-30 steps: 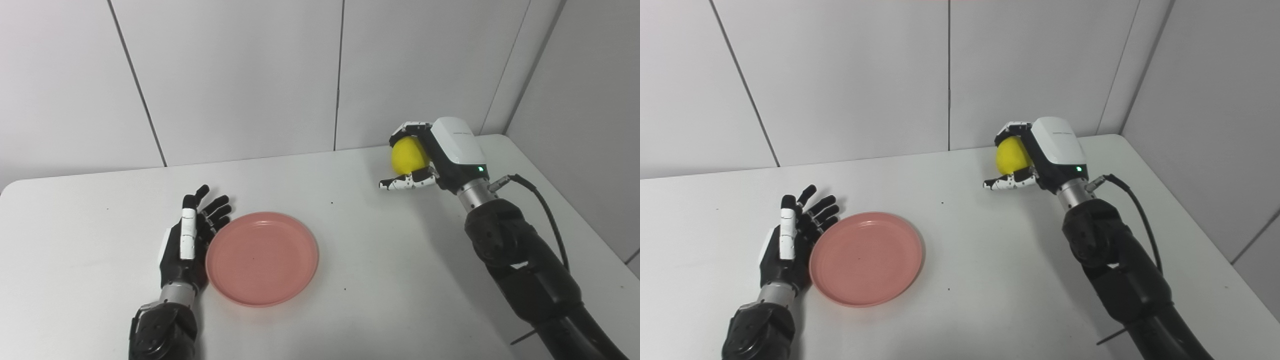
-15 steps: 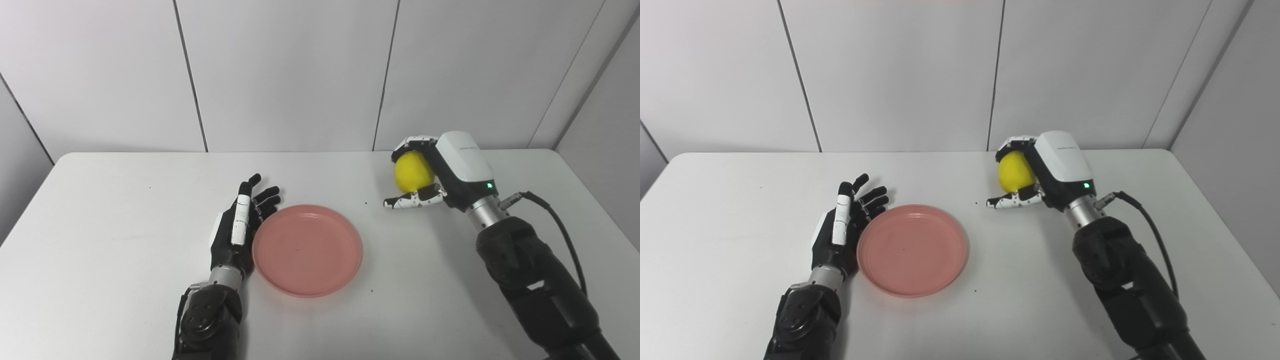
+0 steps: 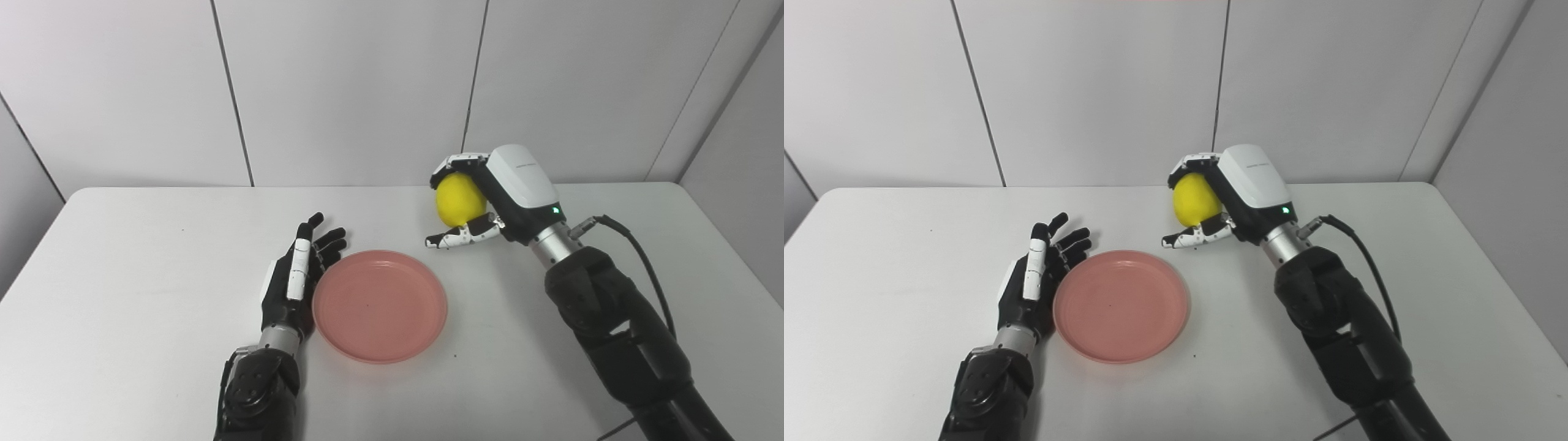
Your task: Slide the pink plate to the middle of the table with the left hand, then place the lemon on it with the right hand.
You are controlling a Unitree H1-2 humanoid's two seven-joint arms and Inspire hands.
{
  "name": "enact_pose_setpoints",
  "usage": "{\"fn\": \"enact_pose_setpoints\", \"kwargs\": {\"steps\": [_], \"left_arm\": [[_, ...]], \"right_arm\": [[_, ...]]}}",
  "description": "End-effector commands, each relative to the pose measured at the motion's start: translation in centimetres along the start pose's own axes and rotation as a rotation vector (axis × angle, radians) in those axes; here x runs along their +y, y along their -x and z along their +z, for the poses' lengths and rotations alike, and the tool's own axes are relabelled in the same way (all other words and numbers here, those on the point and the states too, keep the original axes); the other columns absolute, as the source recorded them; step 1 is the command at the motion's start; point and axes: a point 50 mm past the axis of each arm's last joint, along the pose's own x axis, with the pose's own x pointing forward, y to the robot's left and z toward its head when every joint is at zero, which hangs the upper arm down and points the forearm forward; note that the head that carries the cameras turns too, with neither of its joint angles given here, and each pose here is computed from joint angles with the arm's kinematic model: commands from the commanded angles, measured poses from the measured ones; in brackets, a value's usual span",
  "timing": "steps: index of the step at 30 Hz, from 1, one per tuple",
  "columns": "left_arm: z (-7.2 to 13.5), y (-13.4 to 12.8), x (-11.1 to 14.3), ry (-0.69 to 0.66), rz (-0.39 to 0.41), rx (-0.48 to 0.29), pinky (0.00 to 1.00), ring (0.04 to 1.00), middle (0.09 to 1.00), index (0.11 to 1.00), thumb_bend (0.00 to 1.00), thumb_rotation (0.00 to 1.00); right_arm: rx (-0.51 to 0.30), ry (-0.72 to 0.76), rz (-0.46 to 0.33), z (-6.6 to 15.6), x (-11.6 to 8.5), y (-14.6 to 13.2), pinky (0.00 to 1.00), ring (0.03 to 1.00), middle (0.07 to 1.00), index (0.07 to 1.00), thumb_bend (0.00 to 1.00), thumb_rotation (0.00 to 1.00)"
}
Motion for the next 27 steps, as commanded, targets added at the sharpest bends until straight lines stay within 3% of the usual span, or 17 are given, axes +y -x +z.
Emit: {"fn": "enact_pose_setpoints", "kwargs": {"steps": [1, 6, 14, 19, 27], "left_arm": [[-3.5, 1.3, 0.5, 0.013, 0.035, 0.14, 0.85, 0.788, 0.764, 0.884, 0.83, 0.89], [-3.4, 1.4, 0.5, 0.016, 0.032, 0.134, 0.85, 0.795, 0.774, 0.887, 0.84, 0.9], [-3.5, 1.4, 0.5, 0.03, 0.035, 0.135, 0.89, 0.806, 0.772, 0.909, 0.84, 0.89], [-3.7, 1.3, 0.7, 0.027, 0.049, 0.126, 0.91, 0.807, 0.775, 0.931, 0.86, 0.9], [-4.0, 1.2, 0.9, 0.032, 0.054, 0.122, 0.88, 0.808, 0.777, 0.919, 0.88, 0.91]], "right_arm": [[-0.098, 0.035, -0.028, 1.1, -1.3, -1.7, 0.22, 0.275, 0.36, 0.484, 0.5, 0.15], [-0.12, 0.026, 0.045, 1.6, 0.0, -2.3, 0.26, 0.318, 0.396, 0.486, 0.5, 0.16], [-0.131, -0.051, 0.174, 2.0, 2.0, -3.7, 0.23, 0.285, 0.373, 0.486, 0.5, 0.16], [-0.159, -0.044, 0.221, 2.0, 3.3, -4.3, 0.25, 0.313, 0.402, 0.488, 0.5, 0.16], [-0.136, -0.076, 0.244, 1.7, 4.2, -4.9, 0.26, 0.315, 0.402, 0.486, 0.5, 0.16]]}}
